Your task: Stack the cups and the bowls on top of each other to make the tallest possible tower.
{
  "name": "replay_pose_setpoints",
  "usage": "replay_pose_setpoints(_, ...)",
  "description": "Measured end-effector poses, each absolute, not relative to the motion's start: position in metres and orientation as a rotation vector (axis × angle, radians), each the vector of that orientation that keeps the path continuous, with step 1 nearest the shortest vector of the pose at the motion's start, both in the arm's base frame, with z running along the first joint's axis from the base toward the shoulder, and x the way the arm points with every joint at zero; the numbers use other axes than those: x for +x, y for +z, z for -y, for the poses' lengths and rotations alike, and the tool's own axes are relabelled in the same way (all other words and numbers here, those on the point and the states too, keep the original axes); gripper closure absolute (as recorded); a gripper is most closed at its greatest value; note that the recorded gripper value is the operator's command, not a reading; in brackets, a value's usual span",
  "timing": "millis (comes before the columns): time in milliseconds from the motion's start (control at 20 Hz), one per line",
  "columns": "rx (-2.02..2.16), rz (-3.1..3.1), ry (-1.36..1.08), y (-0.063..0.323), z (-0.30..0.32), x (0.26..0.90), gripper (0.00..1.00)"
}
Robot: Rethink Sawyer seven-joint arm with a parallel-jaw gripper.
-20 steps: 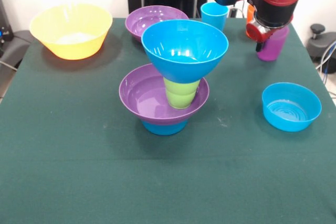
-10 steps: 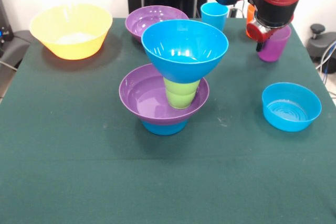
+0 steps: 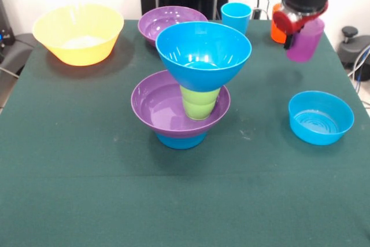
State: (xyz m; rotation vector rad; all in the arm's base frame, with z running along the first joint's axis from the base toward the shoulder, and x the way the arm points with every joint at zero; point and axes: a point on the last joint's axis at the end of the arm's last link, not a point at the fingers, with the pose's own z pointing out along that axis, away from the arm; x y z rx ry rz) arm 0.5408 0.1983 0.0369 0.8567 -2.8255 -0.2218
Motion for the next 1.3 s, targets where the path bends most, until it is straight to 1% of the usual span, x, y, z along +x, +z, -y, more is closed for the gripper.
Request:
replay_pose_setpoints(100, 0.845, 2.849, -0.211, 0.052, -0.194, 0.548, 1.00)
replay_pose_setpoints(150, 0.817, 2.874, -0.202, 0.071, -0.188, 0.558, 1.00)
replay_pose_setpoints(250, 0.801, 2.883, -0.198, 0.081, -0.184, 0.563, 1.00)
replay_pose_setpoints(300, 0.770, 2.895, -0.189, 0.099, -0.176, 0.571, 1.00)
replay_pose_setpoints(800, 0.688, 2.870, -0.099, 0.169, -0.134, 0.587, 1.00)
replay_pose_setpoints(950, 0.671, 2.877, -0.083, 0.177, -0.123, 0.591, 1.00)
replay_pose_setpoints(1300, 0.573, 2.937, -0.047, 0.196, -0.069, 0.606, 1.00)
